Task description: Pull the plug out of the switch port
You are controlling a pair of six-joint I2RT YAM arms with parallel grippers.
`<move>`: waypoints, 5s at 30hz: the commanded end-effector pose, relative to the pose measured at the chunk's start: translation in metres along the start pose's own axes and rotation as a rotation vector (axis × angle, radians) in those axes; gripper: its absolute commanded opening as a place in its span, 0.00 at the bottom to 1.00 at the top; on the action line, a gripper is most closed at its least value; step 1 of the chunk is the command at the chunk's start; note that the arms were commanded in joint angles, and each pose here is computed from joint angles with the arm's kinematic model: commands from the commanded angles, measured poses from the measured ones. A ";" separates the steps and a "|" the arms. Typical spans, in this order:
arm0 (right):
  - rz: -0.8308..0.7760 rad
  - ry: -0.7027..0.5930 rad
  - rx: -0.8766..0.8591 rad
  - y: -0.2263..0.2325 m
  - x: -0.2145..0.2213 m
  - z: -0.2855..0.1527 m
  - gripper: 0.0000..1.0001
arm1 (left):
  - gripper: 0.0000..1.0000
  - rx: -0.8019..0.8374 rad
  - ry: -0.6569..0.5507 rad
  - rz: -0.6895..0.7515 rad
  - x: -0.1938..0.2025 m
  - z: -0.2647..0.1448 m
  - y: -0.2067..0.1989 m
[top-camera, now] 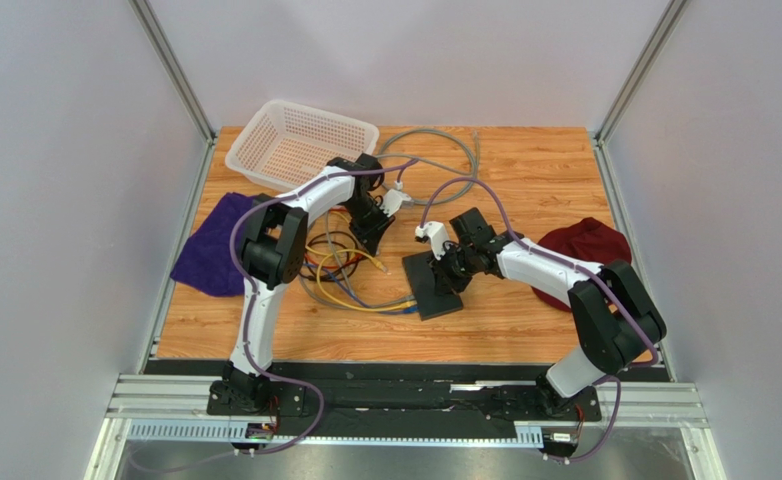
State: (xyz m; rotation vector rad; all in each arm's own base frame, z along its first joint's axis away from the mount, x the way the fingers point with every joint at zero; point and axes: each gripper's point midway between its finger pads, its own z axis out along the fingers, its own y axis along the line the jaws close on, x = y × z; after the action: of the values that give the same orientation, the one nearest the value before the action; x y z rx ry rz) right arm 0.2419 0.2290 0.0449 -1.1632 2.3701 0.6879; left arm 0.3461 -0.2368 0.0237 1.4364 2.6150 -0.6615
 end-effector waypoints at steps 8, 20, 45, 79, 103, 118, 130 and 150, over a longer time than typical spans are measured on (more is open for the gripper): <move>0.001 0.009 0.032 -0.005 0.007 -0.002 0.06 | 0.41 0.178 -0.349 0.051 -0.056 -0.063 -0.068; 0.004 0.010 0.033 -0.004 0.010 -0.003 0.06 | 0.46 0.409 -0.312 -0.022 -0.022 -0.010 -0.118; 0.018 0.022 0.038 -0.004 0.018 -0.003 0.06 | 0.45 0.599 -0.174 -0.101 -0.018 0.046 -0.133; 0.032 0.024 0.044 -0.005 0.019 -0.001 0.05 | 0.00 0.540 -0.088 -0.126 -0.012 0.062 -0.135; 0.030 0.031 0.046 -0.008 0.018 0.002 0.04 | 0.00 0.527 -0.104 -0.116 -0.027 0.044 -0.115; 0.033 0.030 0.049 -0.009 0.017 0.003 0.04 | 0.00 0.565 -0.061 -0.126 0.000 0.051 -0.124; 0.036 0.030 0.049 -0.009 0.018 0.002 0.04 | 0.00 0.549 -0.025 -0.105 0.009 0.055 -0.120; -0.004 0.018 0.084 -0.012 0.020 -0.005 0.03 | 0.00 0.394 -0.111 -0.069 -0.028 -0.010 -0.058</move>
State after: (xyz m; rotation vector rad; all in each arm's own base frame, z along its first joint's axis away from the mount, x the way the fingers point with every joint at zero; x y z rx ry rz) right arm 0.2437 0.2241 0.0444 -1.1248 2.3564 0.6618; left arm 0.2683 -0.2908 0.0305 1.3544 2.6585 -1.4332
